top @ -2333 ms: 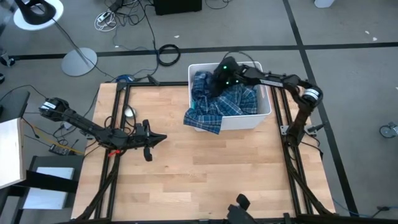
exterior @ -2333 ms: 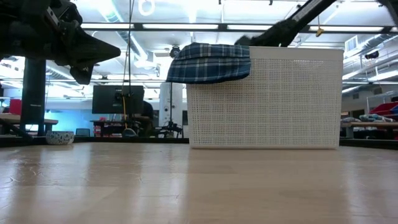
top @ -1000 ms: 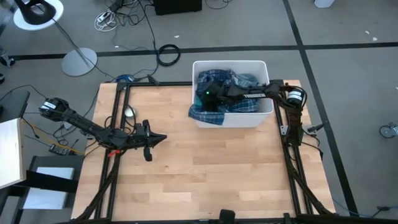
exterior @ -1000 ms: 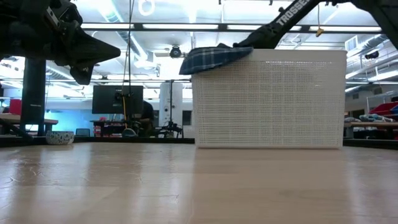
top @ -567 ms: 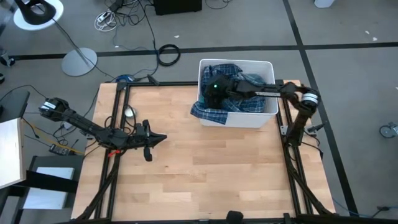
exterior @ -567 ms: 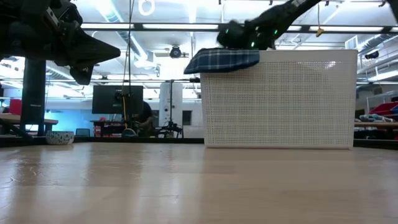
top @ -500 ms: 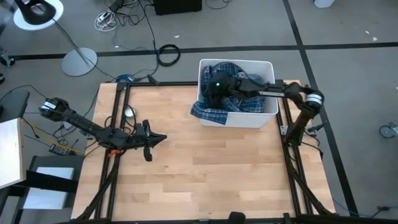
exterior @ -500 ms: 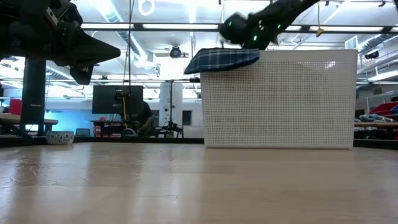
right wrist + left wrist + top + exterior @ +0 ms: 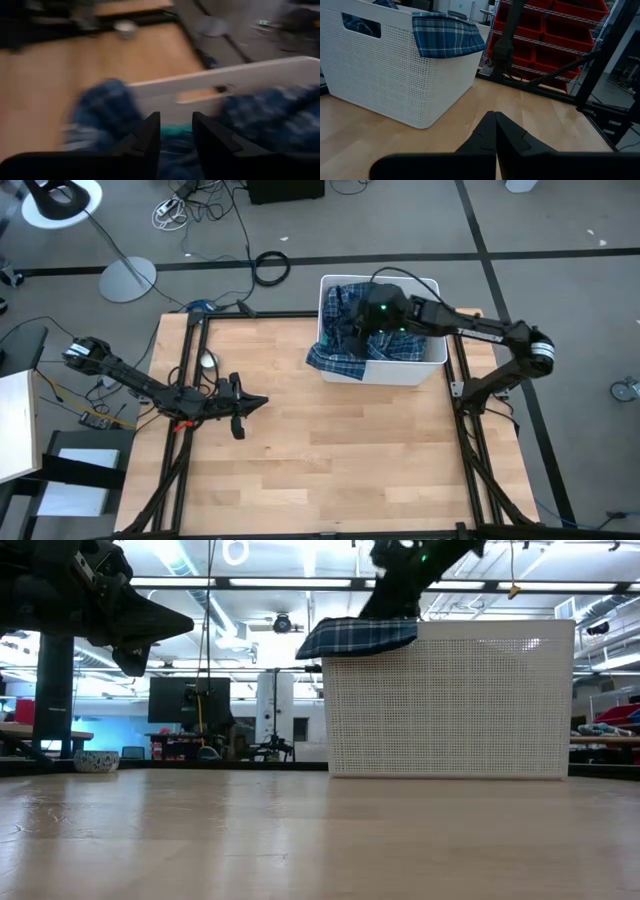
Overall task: Sort clothes
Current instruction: Put the blue shirt into the white bin
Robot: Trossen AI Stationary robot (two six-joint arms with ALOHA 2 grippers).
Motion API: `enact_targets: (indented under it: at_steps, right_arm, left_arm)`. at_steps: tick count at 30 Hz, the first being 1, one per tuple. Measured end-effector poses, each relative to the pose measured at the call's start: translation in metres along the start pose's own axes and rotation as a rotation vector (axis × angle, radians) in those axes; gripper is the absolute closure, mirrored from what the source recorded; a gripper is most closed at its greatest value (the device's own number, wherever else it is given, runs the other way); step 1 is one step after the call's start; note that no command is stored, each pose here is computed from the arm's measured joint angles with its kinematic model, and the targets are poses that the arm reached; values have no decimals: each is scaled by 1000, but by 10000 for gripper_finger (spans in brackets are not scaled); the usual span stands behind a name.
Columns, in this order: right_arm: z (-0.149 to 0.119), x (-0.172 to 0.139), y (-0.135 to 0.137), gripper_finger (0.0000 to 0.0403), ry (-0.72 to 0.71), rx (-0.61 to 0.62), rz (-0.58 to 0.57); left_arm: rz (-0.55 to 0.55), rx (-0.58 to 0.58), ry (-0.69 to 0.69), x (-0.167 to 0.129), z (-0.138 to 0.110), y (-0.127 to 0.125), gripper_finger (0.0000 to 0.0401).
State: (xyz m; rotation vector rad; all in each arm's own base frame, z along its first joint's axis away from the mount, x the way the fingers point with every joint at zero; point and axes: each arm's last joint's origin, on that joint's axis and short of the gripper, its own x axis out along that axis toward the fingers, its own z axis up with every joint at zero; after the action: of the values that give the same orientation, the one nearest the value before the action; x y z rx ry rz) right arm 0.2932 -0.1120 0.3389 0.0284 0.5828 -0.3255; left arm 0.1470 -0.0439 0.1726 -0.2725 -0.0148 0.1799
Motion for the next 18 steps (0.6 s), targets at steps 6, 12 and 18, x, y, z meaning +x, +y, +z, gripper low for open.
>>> enact_targets:
  at_steps: [6,12,18]
  right_arm:
    - [-5,-4,22,289,57,-28,166]
    - [-14,1,39,289,143,-63,220]
    - [-13,0,49,290,133,-85,255]
  left_arm:
    - [0,-4,0,0,0,0,399]
    - [0,-13,-1,0,0,0,399]
    - [0,-13,0,0,0,0,399]
